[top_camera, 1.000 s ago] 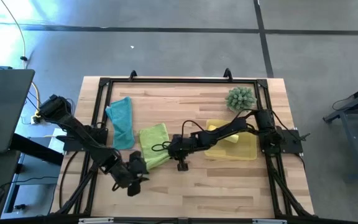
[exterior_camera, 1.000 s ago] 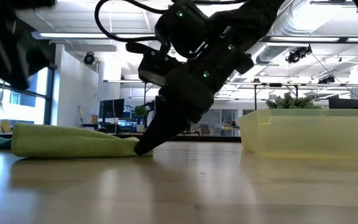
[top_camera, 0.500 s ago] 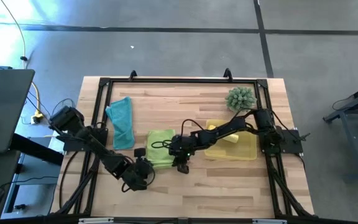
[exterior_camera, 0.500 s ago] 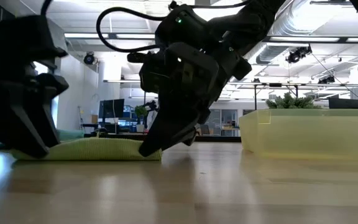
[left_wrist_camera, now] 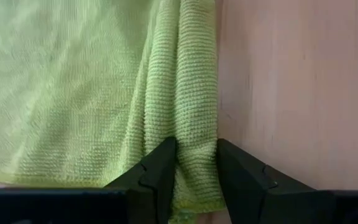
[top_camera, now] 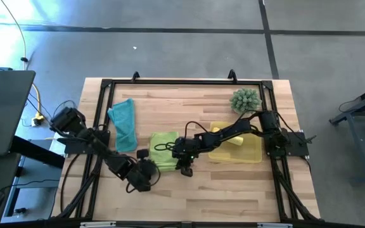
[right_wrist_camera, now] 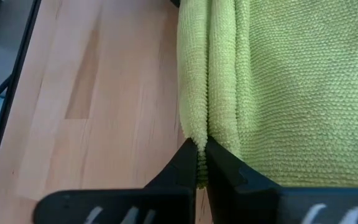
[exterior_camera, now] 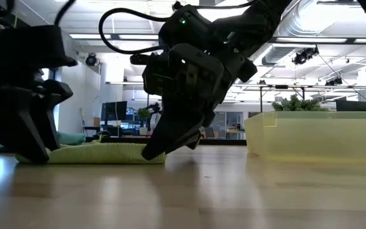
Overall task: Roll microfiber towels into tight, uniform cylinder then place into a basket
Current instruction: Roll the green microfiber towel
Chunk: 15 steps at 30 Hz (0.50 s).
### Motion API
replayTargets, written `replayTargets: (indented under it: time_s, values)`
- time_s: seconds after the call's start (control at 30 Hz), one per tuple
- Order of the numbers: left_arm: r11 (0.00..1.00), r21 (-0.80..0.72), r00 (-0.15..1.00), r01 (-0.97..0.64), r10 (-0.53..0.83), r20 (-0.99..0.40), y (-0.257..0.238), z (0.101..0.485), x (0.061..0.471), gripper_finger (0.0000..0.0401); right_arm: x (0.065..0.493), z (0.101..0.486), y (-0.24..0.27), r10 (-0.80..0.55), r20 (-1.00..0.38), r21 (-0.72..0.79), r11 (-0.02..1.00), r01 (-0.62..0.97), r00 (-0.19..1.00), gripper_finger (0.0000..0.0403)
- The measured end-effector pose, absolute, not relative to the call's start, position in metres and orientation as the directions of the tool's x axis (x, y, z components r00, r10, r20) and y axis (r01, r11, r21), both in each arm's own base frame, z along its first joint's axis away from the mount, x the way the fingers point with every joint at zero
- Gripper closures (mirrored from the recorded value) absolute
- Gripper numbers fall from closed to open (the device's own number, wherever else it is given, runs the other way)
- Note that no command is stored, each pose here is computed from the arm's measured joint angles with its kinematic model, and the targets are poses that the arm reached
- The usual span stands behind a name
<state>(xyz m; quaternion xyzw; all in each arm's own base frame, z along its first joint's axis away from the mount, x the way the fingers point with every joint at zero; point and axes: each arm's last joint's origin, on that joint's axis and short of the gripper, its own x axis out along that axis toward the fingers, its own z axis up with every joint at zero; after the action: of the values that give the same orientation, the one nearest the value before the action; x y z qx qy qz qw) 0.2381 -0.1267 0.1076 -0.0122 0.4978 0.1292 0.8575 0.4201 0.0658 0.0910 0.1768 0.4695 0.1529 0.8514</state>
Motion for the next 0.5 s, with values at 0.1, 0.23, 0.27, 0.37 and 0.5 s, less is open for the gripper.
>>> replayTargets:
  time_s: [0.1, 0.23, 0.27, 0.37, 0.5]
  values:
    - [0.962, 0.055, 0.454, -0.267, 0.176, -0.874, -0.124, 0.108, 0.240, 0.0327, 0.420, 0.091, 0.066, 0.436, -0.741, 0.453, 0.886, -0.100, 0.510, 0.0400]
    - [0.944, -0.084, 0.448, -0.319, 0.072, -0.891, -0.124, 0.109, 0.244, 0.0384, 0.419, 0.092, 0.068, 0.518, -0.710, 0.536, 0.837, -0.110, 0.477, 0.0400]
    - [0.936, -0.129, 0.446, -0.328, 0.033, -0.895, -0.124, 0.112, 0.244, 0.0390, 0.419, 0.092, 0.069, 0.535, -0.701, 0.553, 0.825, -0.114, 0.472, 0.0400]
    - [0.903, -0.257, 0.451, -0.343, -0.082, -0.889, -0.123, 0.118, 0.248, 0.0388, 0.420, 0.093, 0.069, 0.556, -0.687, 0.579, 0.808, -0.111, 0.467, 0.0400]
    - [0.862, -0.383, 0.478, -0.331, -0.197, -0.856, -0.121, 0.126, 0.253, 0.0388, 0.420, 0.094, 0.071, 0.586, -0.671, 0.615, 0.782, -0.100, 0.453, 0.0400]
